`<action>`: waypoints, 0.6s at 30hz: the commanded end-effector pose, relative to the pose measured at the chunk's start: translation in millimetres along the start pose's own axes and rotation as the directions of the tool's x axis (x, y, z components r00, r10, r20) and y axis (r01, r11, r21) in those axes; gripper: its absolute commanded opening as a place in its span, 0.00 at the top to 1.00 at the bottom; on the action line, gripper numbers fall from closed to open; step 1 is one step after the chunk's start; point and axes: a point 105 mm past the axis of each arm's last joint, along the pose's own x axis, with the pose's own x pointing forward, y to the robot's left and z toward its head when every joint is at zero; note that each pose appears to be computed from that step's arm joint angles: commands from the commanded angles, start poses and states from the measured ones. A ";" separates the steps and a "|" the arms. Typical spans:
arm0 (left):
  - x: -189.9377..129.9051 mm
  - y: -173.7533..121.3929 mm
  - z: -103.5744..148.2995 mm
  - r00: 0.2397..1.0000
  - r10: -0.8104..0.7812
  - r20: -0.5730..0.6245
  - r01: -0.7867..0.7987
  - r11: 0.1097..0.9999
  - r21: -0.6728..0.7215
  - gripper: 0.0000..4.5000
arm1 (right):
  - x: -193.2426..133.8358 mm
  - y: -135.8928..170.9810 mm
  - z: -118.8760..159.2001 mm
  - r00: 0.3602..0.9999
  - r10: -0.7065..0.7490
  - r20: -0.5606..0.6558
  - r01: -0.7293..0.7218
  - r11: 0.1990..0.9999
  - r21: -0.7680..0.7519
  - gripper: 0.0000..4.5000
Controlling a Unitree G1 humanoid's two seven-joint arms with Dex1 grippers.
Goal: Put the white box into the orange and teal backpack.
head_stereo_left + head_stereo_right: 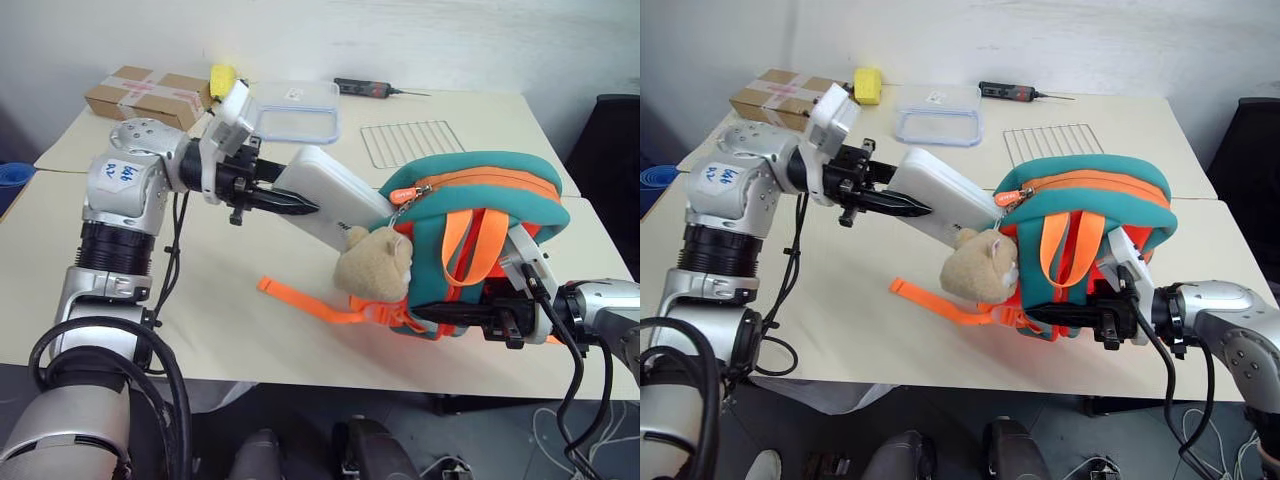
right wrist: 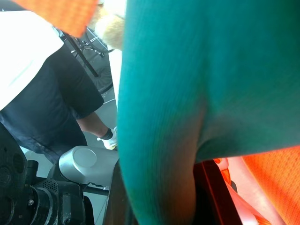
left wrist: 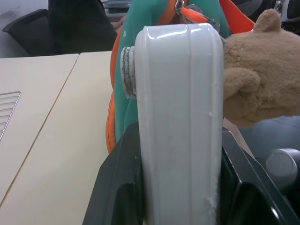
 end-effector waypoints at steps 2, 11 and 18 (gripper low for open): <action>32.5 1.6 4.4 1.000 0.004 0.023 -0.005 0.998 0.061 0.69 | -1.9 5.6 10.3 1.000 -0.003 0.008 0.004 0.998 -0.059 1.00; 117.7 -1.1 -7.1 0.996 0.017 0.089 -0.022 0.999 0.046 0.69 | 5.6 4.2 12.2 0.999 -0.010 0.037 0.012 0.998 -0.058 1.00; 63.1 5.5 -11.5 0.992 0.118 0.038 -0.120 0.991 0.057 0.24 | 7.1 3.0 10.7 0.999 -0.020 0.047 0.022 0.999 -0.046 1.00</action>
